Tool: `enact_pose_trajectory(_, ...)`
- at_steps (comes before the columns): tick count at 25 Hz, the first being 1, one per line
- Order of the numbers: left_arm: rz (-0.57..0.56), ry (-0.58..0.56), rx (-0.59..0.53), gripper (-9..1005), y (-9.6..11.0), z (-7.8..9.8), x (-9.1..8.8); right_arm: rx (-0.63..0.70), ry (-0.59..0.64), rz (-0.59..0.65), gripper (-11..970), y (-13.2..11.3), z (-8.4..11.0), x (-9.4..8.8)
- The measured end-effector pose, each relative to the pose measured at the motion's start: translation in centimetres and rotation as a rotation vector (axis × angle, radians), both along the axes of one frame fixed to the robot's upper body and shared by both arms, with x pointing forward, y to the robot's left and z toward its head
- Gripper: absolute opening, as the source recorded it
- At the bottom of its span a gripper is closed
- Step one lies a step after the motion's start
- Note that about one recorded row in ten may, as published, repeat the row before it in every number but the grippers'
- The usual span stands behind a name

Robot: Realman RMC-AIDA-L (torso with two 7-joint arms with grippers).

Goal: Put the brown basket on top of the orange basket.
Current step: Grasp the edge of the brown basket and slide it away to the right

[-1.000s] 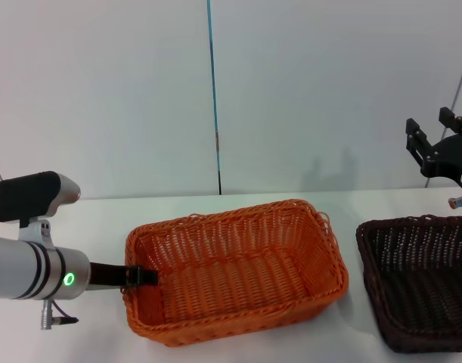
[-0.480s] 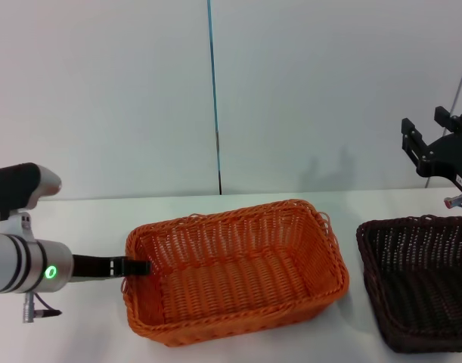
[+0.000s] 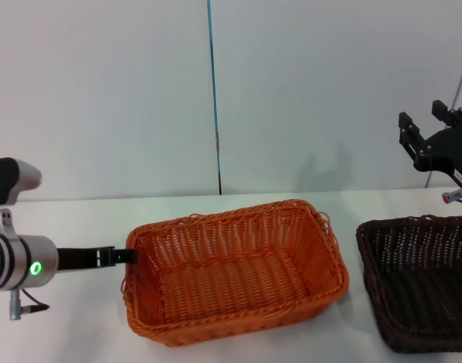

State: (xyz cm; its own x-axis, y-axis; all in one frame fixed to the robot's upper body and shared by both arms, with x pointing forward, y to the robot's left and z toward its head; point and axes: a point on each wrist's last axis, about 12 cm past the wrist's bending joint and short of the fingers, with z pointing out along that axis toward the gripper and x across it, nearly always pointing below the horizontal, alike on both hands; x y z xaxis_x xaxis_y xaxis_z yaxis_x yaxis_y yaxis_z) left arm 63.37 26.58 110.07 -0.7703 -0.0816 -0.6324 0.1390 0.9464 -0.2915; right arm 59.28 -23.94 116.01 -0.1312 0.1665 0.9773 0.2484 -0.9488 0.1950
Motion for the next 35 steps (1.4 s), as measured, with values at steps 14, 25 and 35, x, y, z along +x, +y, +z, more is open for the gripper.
enact_pose_trajectory(14, 0.182, -0.151, -0.088, 939, 3.3, 1.6, -0.5, 0.057, -0.017, 0.007, 500, 0.2, 1.1, -0.1)
enact_pose_trajectory(25, 0.207, -0.355, 0.033, 938, 3.6, 1.3, -1.3, 0.125, -0.027, 0.015, 500, 0.2, 2.0, -0.4)
enact_pose_trajectory(35, 0.309, -0.507, 0.097, 937, 3.7, 1.6, -2.2, 0.189, 0.075, -0.048, 499, -0.1, 2.8, -0.4)
